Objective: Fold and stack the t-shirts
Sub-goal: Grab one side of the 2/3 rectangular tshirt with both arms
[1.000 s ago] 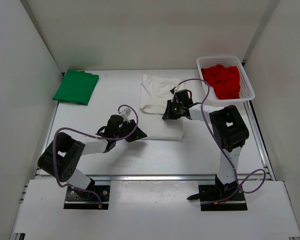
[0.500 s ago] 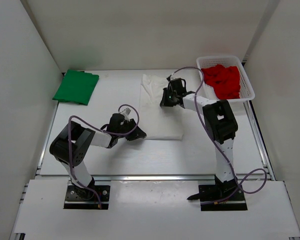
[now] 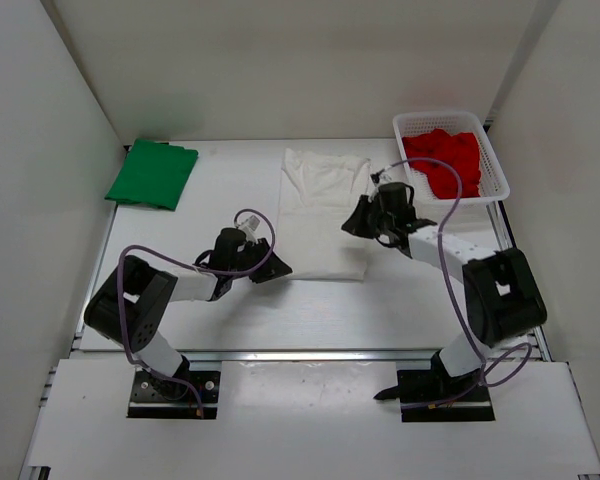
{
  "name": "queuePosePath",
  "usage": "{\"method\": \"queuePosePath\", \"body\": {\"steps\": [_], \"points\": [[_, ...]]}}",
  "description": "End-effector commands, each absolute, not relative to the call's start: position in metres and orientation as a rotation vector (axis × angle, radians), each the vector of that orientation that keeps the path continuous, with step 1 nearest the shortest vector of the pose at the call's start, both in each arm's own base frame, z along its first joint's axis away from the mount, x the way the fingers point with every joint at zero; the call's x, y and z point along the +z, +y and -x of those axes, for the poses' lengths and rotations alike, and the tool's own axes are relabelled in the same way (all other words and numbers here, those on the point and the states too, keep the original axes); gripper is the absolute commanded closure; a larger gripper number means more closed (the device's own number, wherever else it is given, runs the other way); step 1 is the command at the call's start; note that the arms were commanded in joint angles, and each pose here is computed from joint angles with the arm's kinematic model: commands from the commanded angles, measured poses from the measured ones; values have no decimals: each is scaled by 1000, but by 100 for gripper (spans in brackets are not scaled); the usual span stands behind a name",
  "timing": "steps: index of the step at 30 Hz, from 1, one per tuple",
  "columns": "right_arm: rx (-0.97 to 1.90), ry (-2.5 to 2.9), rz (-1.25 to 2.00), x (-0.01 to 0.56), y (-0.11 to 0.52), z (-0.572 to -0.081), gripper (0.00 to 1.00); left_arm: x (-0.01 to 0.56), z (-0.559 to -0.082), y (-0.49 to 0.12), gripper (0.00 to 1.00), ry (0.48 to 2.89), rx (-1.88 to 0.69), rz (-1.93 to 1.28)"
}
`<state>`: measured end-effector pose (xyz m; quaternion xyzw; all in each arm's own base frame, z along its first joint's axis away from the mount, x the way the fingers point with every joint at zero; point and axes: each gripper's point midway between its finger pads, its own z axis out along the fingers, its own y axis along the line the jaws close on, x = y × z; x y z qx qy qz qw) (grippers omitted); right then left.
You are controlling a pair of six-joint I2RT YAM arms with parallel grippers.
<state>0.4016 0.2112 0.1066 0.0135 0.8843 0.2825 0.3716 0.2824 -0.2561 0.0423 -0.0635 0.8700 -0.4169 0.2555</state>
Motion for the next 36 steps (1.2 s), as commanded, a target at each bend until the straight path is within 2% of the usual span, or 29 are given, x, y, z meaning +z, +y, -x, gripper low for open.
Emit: {"method": "queuePosePath", "body": {"steps": [1,3,9,14,16,18,20,24,29,33,35,36], "points": [[859,2240,-123,97,206,-367,100,61,-286,-253,67,2307,-1141,153],[855,2273,-142,75,194,-339,100,59,-287,-248,67,2307,-1136,169],[816,2352,-235,32,163,-296,100,55,-284,-240,67,2315,-1147,201],[816,2361,-237,27,160,-288,99,56,-288,-222,68,2304,-1063,223],[825,2309,-228,43,159,-294,92,59,-288,-216,64,2293,-1017,213],[822,2259,-218,59,157,-296,75,51,-284,-212,53,2329,-953,198],[808,2205,-215,73,150,-295,63,50,-282,-211,41,2336,-918,178],[800,2253,-275,58,135,-283,56,42,-285,-209,35,2350,-877,176],[845,2341,-249,38,149,-272,52,28,-283,-217,41,2389,-854,167],[926,2387,-270,29,157,-271,53,17,-280,-223,46,2429,-868,157],[980,2385,-256,30,164,-268,59,18,-281,-227,48,2426,-873,157],[988,2402,-273,26,164,-267,61,15,-280,-228,52,2432,-880,156]]}}
